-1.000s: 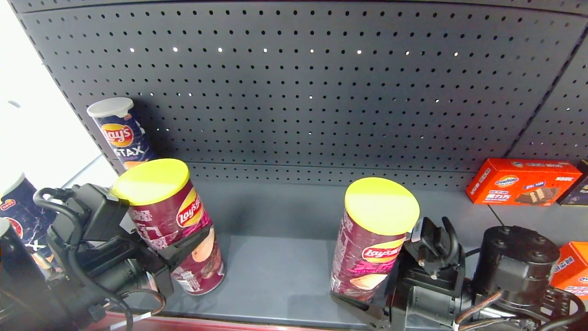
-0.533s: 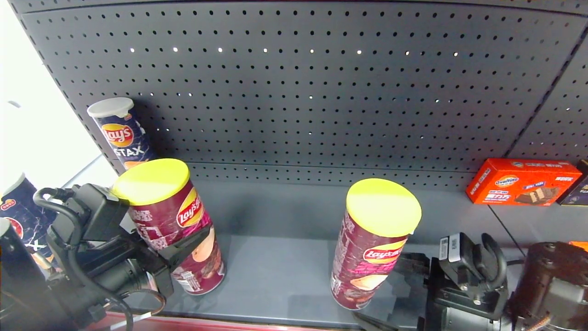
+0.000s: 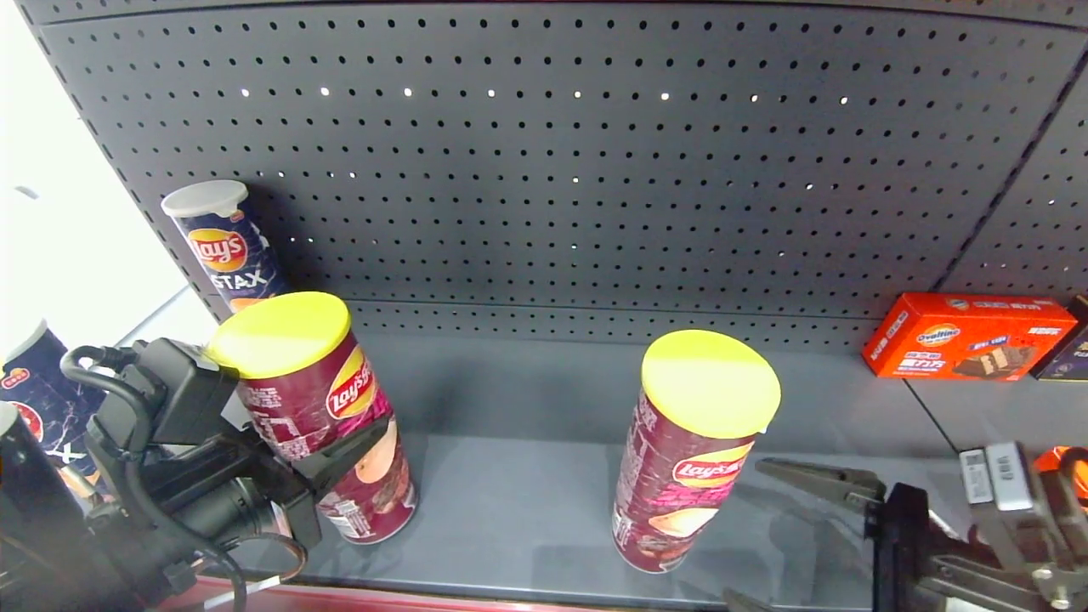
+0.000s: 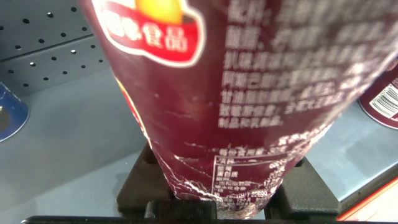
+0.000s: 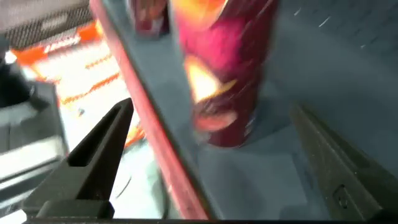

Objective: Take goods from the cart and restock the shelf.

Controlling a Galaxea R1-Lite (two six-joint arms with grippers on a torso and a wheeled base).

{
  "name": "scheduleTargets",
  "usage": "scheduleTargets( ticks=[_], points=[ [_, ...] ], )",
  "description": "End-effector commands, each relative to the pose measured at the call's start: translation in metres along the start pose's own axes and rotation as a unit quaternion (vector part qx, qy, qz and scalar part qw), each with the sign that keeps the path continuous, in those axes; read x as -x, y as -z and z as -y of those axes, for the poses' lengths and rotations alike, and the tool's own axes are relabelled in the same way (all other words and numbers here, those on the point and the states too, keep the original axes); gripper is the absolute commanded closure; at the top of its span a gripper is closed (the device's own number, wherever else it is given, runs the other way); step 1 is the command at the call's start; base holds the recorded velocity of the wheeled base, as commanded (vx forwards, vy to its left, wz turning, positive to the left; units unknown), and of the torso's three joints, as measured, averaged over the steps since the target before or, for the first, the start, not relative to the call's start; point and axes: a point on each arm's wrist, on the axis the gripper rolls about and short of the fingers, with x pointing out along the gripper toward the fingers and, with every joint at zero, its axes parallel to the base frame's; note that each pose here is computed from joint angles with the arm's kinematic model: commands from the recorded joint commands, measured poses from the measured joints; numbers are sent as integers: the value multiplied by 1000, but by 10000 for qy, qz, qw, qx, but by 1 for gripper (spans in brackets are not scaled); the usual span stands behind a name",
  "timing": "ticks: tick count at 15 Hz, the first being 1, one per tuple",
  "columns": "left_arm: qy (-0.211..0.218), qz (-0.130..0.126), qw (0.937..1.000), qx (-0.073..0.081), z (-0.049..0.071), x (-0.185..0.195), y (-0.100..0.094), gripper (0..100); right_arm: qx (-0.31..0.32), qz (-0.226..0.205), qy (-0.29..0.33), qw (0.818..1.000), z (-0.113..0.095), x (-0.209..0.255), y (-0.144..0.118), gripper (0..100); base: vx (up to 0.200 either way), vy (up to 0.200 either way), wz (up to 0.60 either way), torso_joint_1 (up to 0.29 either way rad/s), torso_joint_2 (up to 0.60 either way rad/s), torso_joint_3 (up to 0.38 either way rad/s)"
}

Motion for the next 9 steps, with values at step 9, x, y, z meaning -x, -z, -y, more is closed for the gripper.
scheduleTargets(
  ticks=[9],
  points=[
    [15,103,9999,-17,1,6,-3,100,723,845,3527,9291,9,120,-19,0,0,0,0,0,0,0]
  ],
)
